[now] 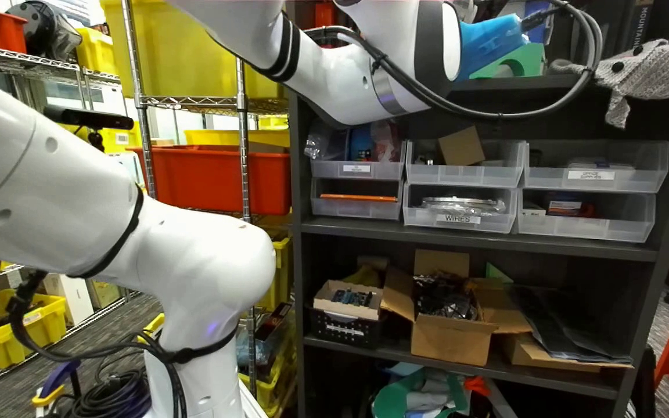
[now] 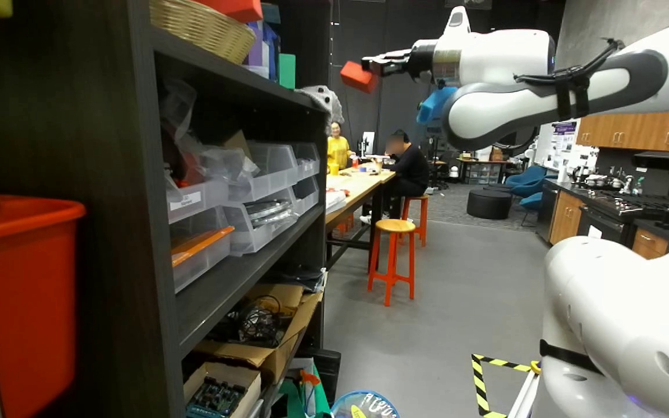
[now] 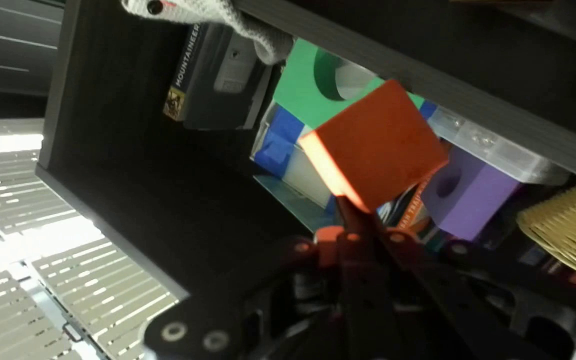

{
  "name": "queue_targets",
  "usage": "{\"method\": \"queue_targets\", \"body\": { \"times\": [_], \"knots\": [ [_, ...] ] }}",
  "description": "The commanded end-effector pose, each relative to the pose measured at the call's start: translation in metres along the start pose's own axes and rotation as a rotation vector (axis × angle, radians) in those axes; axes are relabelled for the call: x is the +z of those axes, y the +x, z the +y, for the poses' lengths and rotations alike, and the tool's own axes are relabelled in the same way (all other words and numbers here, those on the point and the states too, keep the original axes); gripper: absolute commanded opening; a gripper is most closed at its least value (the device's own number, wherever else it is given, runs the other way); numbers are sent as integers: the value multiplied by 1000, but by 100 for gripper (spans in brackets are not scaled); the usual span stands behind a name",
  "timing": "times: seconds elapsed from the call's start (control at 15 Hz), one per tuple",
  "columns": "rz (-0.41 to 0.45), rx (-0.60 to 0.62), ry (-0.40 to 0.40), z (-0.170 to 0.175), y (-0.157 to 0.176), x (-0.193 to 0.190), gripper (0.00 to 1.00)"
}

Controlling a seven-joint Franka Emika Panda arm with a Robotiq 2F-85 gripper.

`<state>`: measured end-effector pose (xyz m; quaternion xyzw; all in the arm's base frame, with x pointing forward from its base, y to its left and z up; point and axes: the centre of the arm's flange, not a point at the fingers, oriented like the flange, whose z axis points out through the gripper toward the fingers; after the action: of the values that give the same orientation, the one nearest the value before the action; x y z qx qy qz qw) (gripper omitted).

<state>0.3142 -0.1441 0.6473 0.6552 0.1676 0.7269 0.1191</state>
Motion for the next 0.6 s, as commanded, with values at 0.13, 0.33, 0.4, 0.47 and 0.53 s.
{"method": "queue_targets", "body": {
  "times": [0.13,0.33,0.4,0.47,0.53],
  "knots": [
    [124,-135,-9,-86,-5,-22,0],
    [184,-186,-20,-112,7,-38,0],
    [211,-201,-32,-119,10,-44,0],
    [244,-218,-47,-121,16,-49,0],
    [272,-233,-59,-120,25,-55,0]
  ]
}}
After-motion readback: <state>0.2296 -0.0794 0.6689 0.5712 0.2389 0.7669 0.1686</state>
